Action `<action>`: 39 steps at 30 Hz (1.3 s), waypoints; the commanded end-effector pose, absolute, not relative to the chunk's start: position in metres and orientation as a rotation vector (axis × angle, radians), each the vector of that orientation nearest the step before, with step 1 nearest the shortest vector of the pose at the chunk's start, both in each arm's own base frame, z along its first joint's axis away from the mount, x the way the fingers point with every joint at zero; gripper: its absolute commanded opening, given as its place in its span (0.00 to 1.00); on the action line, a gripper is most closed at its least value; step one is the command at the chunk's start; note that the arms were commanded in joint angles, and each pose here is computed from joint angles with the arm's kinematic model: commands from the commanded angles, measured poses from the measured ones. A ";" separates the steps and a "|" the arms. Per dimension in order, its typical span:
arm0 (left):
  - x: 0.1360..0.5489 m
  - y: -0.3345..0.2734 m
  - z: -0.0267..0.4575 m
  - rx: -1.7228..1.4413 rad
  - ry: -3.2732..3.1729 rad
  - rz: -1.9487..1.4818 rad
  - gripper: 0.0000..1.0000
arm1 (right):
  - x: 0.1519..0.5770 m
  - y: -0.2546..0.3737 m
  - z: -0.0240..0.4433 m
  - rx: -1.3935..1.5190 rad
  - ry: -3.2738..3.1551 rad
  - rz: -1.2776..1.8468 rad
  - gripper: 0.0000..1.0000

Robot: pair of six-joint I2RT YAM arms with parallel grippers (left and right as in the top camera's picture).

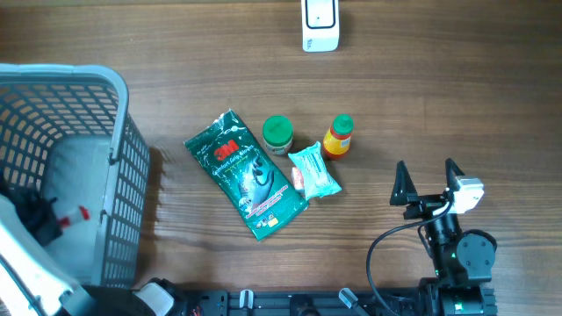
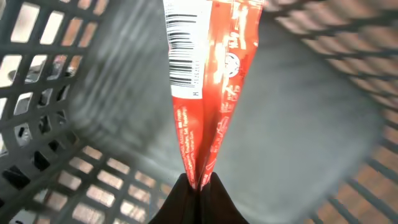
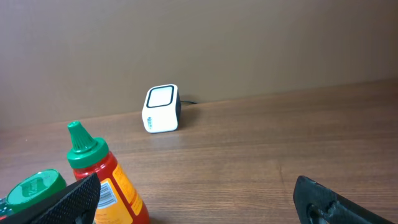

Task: Scan the item barcode
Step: 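Grasp the red snack stick with the left gripper and lift, then carry the red stick and lay it on the glove packet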

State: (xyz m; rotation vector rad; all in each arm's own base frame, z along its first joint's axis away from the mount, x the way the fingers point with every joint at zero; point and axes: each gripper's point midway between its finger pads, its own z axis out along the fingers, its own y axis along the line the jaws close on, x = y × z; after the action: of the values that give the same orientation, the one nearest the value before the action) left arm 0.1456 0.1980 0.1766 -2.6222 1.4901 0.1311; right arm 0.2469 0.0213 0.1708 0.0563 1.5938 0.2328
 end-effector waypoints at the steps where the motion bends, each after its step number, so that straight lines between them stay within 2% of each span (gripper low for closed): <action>1: 0.167 0.193 0.229 -2.412 1.560 -0.066 0.04 | 0.247 0.020 0.172 0.071 1.589 0.234 1.00; 7: 0.185 0.168 0.280 -2.195 1.548 -0.324 0.04 | 0.247 0.020 0.172 0.071 1.589 0.234 1.00; 17: 0.183 0.139 0.354 -1.830 1.412 -0.454 0.04 | 0.247 0.020 0.171 0.071 1.590 0.234 1.00; 21: 0.198 0.111 0.383 -1.651 1.437 -0.650 0.04 | 0.247 0.020 0.172 0.071 1.589 0.234 1.00; 27: 0.214 0.084 0.406 -1.486 1.492 -0.862 0.04 | 0.247 0.020 0.172 0.071 1.589 0.234 1.00; 39: 0.226 0.044 0.444 -1.094 1.608 -1.058 0.04 | 0.247 0.020 0.172 0.071 1.589 0.234 1.00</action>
State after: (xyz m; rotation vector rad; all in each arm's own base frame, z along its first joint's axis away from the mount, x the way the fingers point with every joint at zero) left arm 0.2258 0.0657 0.4257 -1.2865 1.5484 -0.9815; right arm 0.2469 0.0213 0.1708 0.0563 1.5938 0.2328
